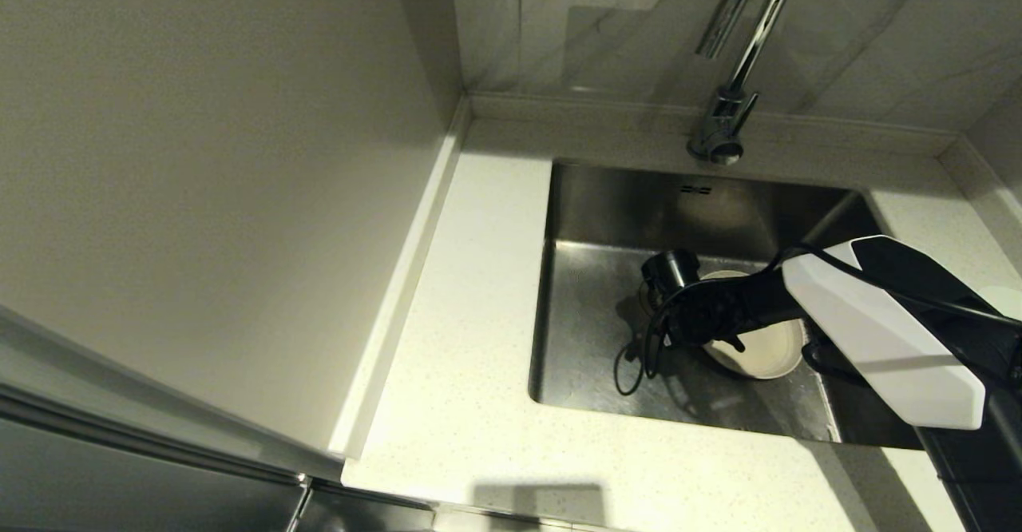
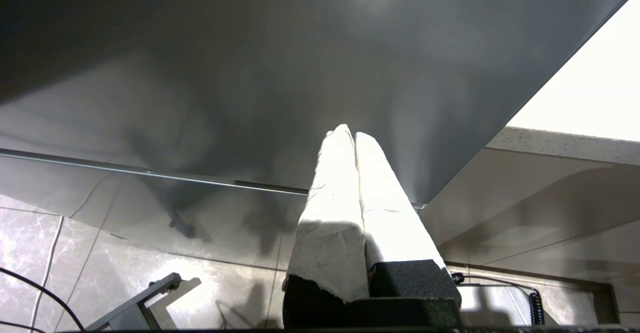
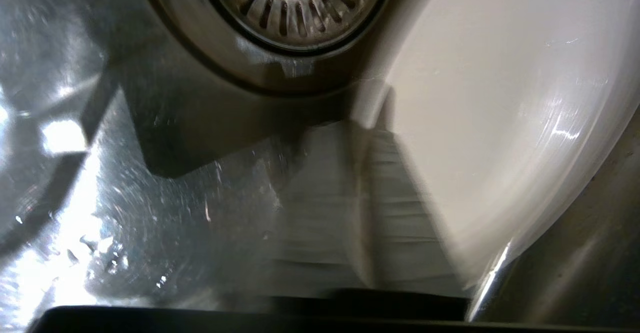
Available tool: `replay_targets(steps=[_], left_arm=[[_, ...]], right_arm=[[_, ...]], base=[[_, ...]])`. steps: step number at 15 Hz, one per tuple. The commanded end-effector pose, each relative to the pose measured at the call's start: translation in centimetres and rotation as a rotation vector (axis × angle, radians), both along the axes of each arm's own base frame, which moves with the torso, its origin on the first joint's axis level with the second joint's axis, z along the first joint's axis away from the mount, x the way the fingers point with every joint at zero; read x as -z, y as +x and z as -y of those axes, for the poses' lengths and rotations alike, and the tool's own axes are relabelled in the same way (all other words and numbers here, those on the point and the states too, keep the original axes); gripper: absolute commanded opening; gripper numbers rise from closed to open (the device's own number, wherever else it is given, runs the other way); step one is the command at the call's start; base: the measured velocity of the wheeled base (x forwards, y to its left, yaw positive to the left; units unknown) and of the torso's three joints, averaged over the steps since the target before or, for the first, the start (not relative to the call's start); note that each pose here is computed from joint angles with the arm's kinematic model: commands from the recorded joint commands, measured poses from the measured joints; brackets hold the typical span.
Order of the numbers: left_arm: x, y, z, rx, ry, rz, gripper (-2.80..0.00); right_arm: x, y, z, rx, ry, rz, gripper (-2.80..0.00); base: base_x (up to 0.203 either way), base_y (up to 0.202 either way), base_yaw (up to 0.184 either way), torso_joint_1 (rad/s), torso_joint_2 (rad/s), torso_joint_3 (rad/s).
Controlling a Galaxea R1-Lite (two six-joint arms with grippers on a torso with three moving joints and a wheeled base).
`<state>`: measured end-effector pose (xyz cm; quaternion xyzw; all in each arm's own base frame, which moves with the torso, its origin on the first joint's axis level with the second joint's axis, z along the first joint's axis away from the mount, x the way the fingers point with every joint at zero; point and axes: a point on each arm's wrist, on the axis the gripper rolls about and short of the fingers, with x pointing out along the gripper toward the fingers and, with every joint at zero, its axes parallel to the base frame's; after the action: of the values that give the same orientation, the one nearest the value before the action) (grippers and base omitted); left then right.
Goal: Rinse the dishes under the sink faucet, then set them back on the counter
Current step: Put a plate into the sink
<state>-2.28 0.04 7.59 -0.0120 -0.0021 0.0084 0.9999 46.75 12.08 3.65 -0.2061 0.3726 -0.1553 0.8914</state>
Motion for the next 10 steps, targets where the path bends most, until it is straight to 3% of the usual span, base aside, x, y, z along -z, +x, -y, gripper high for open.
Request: replay_targets(steps=[1, 5, 7, 10], left_arm=[[0.0, 0.0, 0.0, 0.000, -0.001, 0.004, -2.80], [0.0, 0.0, 0.0, 0.000, -0.001, 0.004, -2.80], [0.0, 0.0, 0.0, 0.000, -0.001, 0.004, -2.80], [0.0, 0.0, 0.0, 0.000, -0.001, 0.004, -2.80]], right_arm=[[-0.2, 0.2, 0.2, 0.007, -0.001, 0.007, 0.00], [-1.9, -0.3, 0.4, 0.012, 0.008, 0.035, 0.00], [-4.5, -1.3, 0.6, 0.014, 0.018, 0.073, 0.00], [-10.7, -5.0, 1.6, 0.015, 0.041, 0.151, 0.00]], base=[[0.000, 0.000, 0.000, 0.000, 0.00, 0.000], [0.000, 0.000, 0.000, 0.000, 0.00, 0.000], [0.000, 0.000, 0.000, 0.000, 0.00, 0.000], [0.000, 0.000, 0.000, 0.000, 0.00, 0.000]])
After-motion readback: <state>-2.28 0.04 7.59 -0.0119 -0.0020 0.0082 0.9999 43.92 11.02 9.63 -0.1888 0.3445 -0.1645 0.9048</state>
